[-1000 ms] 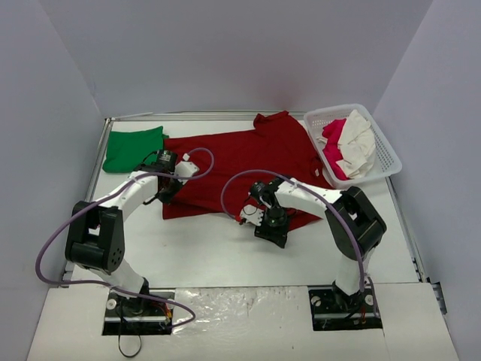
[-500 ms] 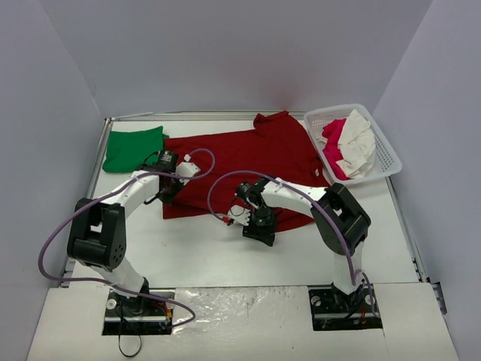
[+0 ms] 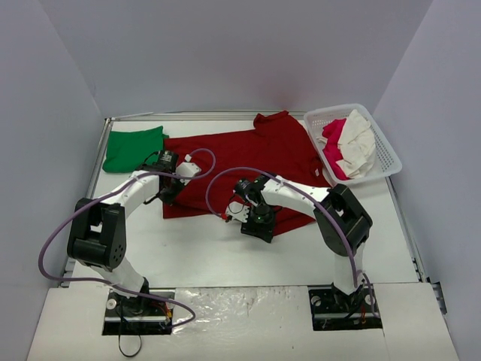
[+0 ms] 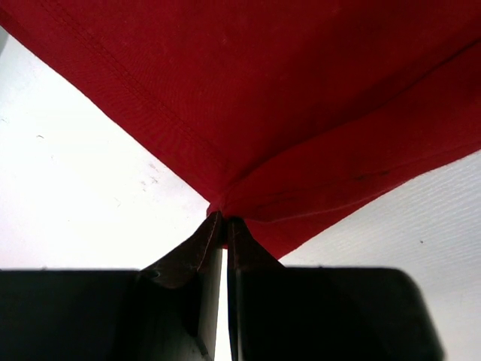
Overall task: Fold and stack the t-shirts
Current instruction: Grap the side of the flattened tshirt closest away from the robot with both arms
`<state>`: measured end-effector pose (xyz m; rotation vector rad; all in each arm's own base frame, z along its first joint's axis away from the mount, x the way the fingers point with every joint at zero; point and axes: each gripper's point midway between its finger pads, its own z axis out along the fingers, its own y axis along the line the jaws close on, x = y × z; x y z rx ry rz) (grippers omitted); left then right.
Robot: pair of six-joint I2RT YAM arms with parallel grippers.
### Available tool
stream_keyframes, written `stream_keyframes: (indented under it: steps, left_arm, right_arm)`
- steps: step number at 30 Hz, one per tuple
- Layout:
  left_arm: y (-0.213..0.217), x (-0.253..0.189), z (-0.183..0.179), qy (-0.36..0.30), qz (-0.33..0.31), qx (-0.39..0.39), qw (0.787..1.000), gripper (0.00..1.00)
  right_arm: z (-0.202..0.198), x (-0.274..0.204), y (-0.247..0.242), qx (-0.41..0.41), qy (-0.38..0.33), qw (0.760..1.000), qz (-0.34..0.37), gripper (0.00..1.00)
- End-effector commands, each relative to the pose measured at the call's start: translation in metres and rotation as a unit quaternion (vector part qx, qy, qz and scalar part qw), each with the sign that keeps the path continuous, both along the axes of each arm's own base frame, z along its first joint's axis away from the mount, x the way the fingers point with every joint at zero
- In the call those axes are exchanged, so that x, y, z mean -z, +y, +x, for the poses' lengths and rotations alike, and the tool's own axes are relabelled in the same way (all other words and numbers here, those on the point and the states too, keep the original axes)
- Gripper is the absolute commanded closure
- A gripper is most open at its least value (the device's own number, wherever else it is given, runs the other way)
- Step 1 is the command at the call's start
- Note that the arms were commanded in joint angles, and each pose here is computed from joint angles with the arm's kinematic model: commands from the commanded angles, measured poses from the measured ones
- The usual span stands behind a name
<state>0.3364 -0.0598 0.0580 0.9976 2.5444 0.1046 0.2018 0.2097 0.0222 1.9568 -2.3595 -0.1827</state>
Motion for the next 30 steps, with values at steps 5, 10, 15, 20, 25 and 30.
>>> stream_keyframes:
  steps: [5, 10, 15, 20, 25, 30]
  left_arm:
    - [-0.003, -0.011, 0.008, -0.013, -0.011, 0.003, 1.000, 0.98]
    - [-0.003, -0.011, 0.008, -0.013, -0.011, 0.007, 1.000, 0.98]
    - [-0.003, -0.010, 0.008, -0.014, -0.011, 0.008, 1.000, 0.98]
    - [-0.003, -0.006, 0.006, -0.010, -0.011, 0.009, 1.000, 0.98]
    - [-0.003, -0.001, 0.002, -0.009, -0.012, 0.009, 1.000, 0.98]
    - [-0.003, 0.001, 0.001, -0.007, -0.014, 0.008, 1.000, 0.98]
  right_arm:
    - [0.001, -0.012, -0.007, -0.004, -0.007, 1.000, -0.020, 0.57]
    - [0.005, -0.004, -0.003, -0.003, -0.004, 1.000, -0.021, 0.57]
    - [0.005, 0.003, -0.001, -0.001, 0.003, 1.000, -0.024, 0.56]
    - [0.000, 0.012, -0.004, 0.004, 0.012, 0.999, -0.034, 0.56]
    - [-0.001, 0.023, -0.013, 0.015, -0.014, 0.998, -0.061, 0.63]
    - [-0.008, 0.034, -0.020, 0.020, -0.019, 0.997, -0.074, 0.94]
